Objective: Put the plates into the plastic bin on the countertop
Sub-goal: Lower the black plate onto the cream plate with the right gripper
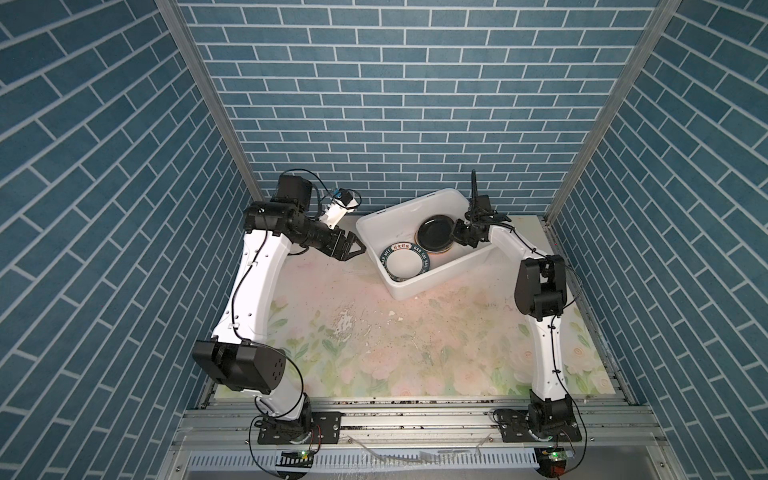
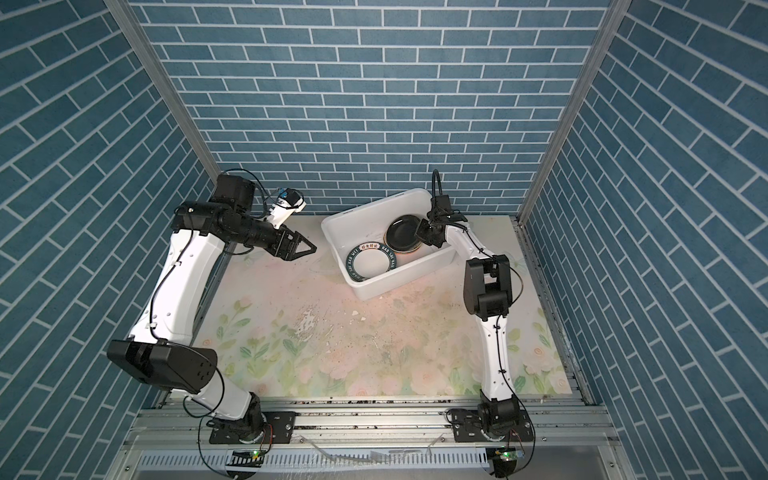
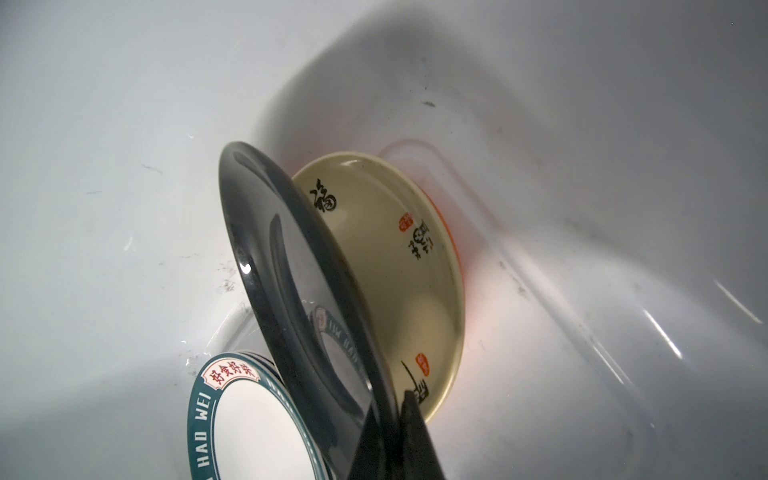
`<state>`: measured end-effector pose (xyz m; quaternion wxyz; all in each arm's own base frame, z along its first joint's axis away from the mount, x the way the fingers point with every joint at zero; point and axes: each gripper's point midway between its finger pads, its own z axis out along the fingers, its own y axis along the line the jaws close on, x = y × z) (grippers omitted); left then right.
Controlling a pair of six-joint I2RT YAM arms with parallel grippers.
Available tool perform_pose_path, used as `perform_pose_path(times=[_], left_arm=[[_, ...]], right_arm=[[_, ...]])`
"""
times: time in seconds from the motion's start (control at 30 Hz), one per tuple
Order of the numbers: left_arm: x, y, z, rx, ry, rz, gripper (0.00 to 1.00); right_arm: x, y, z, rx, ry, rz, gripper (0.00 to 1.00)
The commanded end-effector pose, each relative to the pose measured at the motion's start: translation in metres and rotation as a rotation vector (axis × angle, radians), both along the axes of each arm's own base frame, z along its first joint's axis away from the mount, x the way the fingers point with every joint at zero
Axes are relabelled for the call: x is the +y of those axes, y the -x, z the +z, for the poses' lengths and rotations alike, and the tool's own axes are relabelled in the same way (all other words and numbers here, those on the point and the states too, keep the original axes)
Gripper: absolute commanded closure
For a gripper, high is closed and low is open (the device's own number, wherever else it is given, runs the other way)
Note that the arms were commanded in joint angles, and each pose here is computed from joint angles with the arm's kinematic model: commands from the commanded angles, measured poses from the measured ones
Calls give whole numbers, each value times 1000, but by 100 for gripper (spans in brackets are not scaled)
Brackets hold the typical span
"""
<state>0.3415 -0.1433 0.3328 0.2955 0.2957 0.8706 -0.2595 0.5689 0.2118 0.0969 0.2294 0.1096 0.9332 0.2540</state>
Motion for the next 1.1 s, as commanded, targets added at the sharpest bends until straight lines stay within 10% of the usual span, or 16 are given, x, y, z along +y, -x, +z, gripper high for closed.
perform_pose_path(times=[0.0, 1.07], left_arm=[[-3, 6, 6, -23, 10, -18, 17], [-6, 4, 8, -26, 24, -31, 17]], right_arm=[[2, -4, 3, 1, -18, -4, 94], [0, 2, -8, 52, 2, 1, 84]])
